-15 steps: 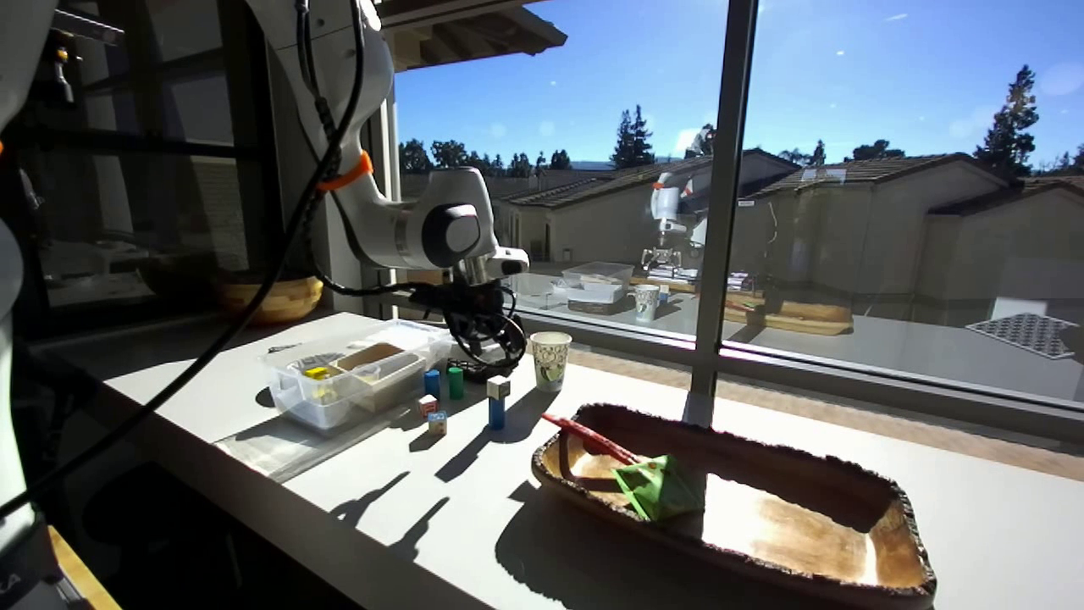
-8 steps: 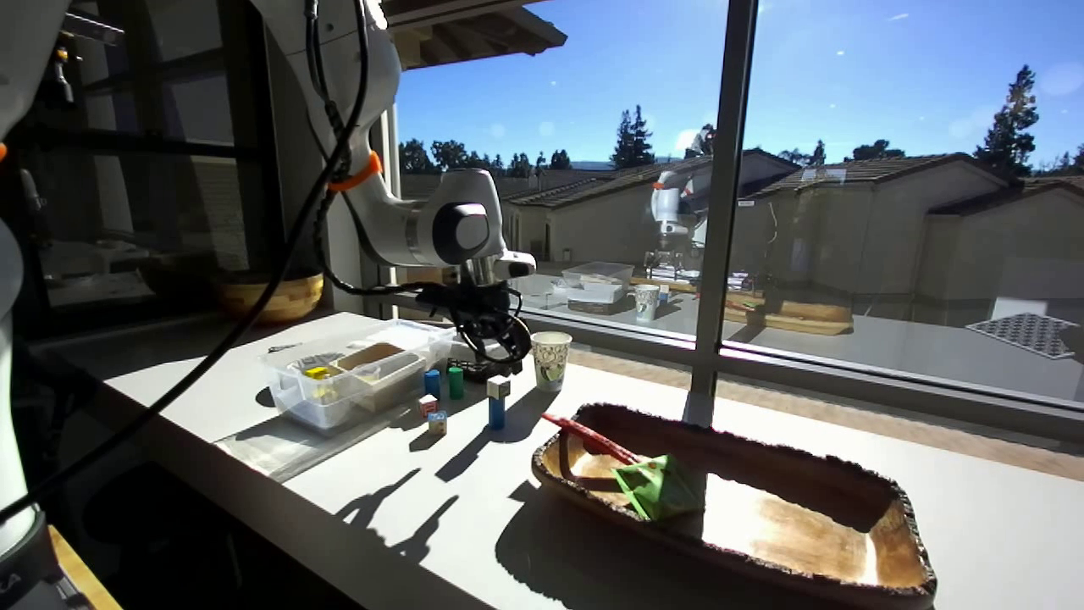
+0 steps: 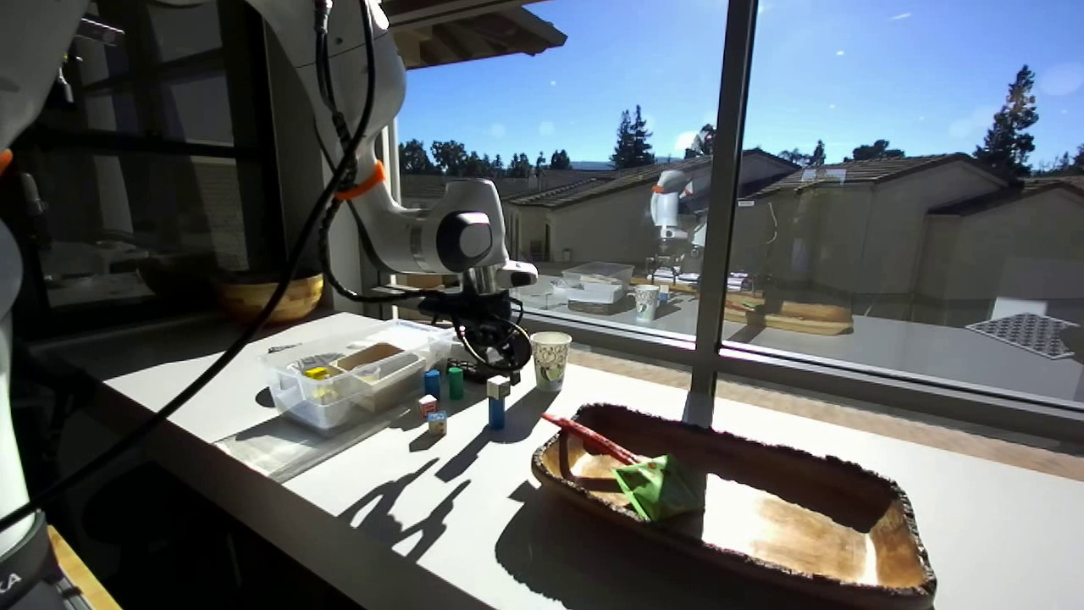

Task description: Stack two cubes and one blue cylinder together.

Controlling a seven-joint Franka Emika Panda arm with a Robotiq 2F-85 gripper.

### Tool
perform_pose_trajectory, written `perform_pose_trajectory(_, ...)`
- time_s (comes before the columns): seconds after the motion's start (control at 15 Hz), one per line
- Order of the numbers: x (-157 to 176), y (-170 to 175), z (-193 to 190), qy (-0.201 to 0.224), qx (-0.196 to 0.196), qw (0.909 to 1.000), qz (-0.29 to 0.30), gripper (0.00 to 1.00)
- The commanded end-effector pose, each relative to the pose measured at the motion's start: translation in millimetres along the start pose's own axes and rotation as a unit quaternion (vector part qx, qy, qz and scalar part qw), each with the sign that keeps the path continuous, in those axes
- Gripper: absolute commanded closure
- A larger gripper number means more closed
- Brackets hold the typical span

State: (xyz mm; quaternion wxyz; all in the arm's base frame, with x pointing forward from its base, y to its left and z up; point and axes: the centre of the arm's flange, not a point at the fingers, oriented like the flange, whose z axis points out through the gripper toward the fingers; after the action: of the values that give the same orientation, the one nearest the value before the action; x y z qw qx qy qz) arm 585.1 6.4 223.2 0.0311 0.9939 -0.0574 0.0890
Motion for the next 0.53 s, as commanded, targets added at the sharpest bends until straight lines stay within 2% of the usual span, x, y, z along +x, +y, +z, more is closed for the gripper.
perform_pose_trajectory(0.0, 4.3, 1.0, 8.1, -0.015, -0.011, 0.9998, 0.009, 0.47)
perform_pose_trajectory(0.33, 6.0, 7.6, 4.8, -0.012, -0.017, 0.9996, 0.019, 0.86)
perform_pose_trajectory(0.4, 6.8, 8.4, 3.8, -0.011, -0.018, 0.9996, 0.021, 0.91)
perform_pose_trajectory(0.47, 7.3, 8.5, 1.9, -0.011, -0.017, 0.9996, 0.021, 0.91)
